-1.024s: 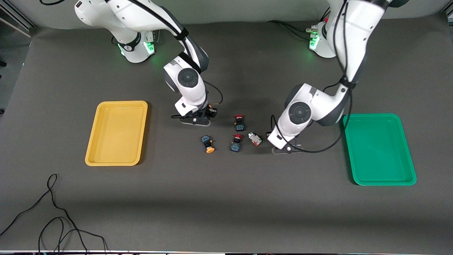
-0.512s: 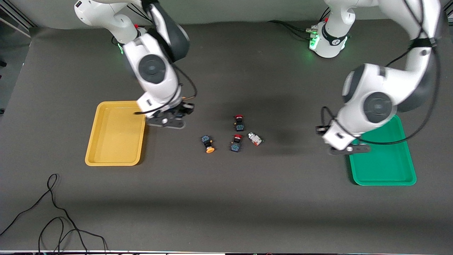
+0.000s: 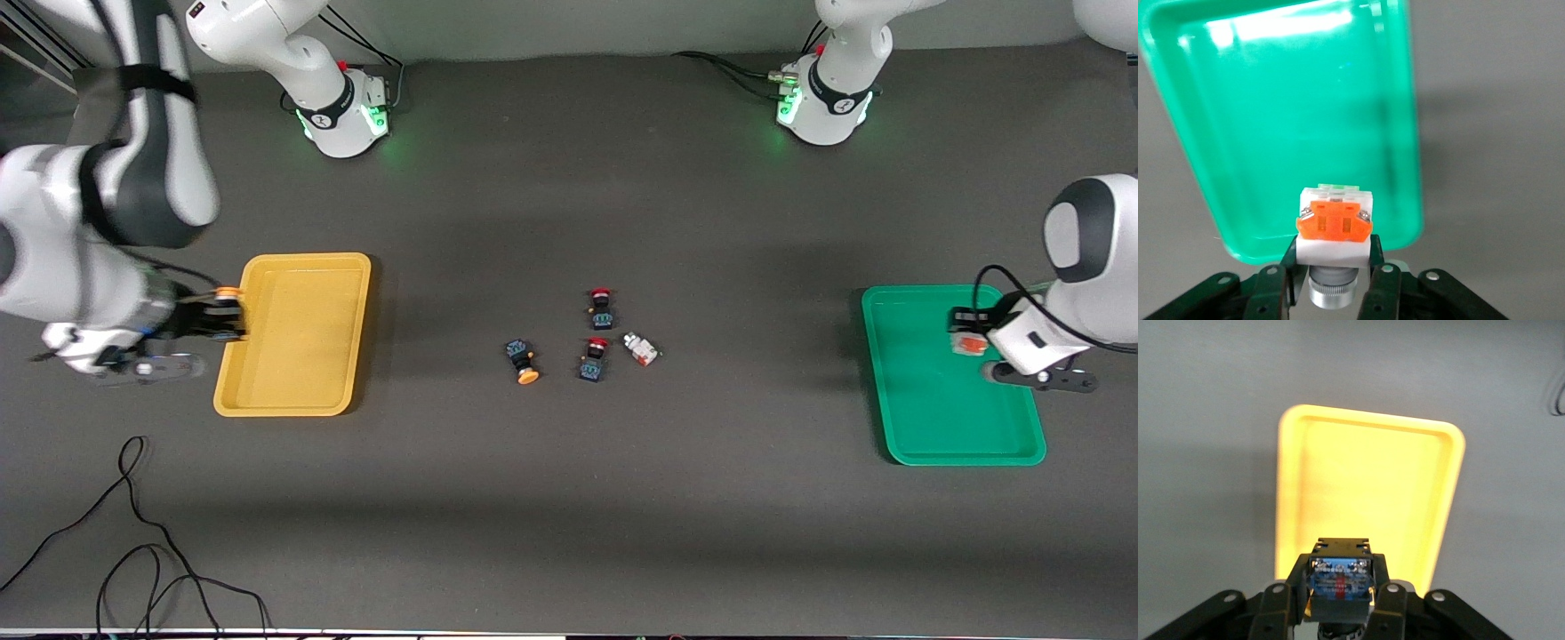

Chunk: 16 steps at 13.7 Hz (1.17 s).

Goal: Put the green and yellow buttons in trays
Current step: 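Carry the yellow button to the yellow tray while the left gripper carries white, then release the buttons into the trays with both grippers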

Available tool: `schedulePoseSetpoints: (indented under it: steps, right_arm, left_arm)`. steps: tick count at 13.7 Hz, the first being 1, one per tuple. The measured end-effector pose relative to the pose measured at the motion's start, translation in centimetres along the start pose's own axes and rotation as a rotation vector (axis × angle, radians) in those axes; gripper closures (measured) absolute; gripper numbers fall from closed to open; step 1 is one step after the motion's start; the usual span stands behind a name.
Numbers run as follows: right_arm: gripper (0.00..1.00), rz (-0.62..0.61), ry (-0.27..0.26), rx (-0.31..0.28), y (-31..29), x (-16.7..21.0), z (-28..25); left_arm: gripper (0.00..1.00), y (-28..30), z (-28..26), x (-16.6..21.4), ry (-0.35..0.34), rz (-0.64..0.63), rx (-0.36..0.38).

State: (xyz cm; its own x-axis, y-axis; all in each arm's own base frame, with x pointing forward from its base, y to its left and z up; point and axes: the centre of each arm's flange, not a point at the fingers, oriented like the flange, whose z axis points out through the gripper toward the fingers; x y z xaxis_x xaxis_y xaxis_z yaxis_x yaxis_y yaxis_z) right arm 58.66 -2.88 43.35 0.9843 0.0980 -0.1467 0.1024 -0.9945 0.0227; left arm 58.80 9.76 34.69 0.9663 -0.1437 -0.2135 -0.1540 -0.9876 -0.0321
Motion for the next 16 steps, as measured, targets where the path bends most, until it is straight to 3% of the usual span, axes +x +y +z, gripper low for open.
schedulePoseSetpoints:
  steps: [2, 5, 8, 10, 11, 14, 15, 16]
  right_arm:
    - [0.59, 0.006, 0.044, -0.004, 4.3, -1.0, 3.7]
    - [0.59, -0.001, 0.116, 0.052, 7.5, -2.6, 12.1]
    - [0.59, -0.003, 0.123, 0.138, 7.3, -2.1, 19.2]
    - [0.59, -0.019, 0.119, 0.123, 7.4, -1.6, 22.8]
    - [0.59, -0.021, 0.111, 0.111, 7.5, -1.5, 23.7]
    - [0.56, -0.025, 0.119, 0.102, 7.5, -0.9, 23.6]
    - [0.47, -0.027, 0.126, 0.105, 7.5, -0.6, 23.1]
    - [0.37, -0.032, 0.127, 0.118, 7.3, -0.4, 22.7]
  left_arm:
    - [0.59, -2.9, 3.3, 0.3, 0.011, 0.013, 0.062]
    - [0.59, -5.6, 8.8, 0.9, 0.029, 0.011, 0.055]
    - [0.59, -7.0, 12.7, 1.1, 0.055, 0.005, 0.030]
    - [0.59, -7.3, 14.3, 1.1, 0.050, 0.001, 0.017]
    - [0.52, -7.4, 14.6, 1.1, 0.048, 0.002, 0.015]
    - [0.16, -7.3, 14.2, 1.3, 0.053, 0.004, 0.017]
    - [0.04, -7.4, 13.8, 1.3, 0.053, 0.002, 0.020]
    - [0.00, -7.5, 12.8, 1.2, 0.042, 0.000, 0.024]
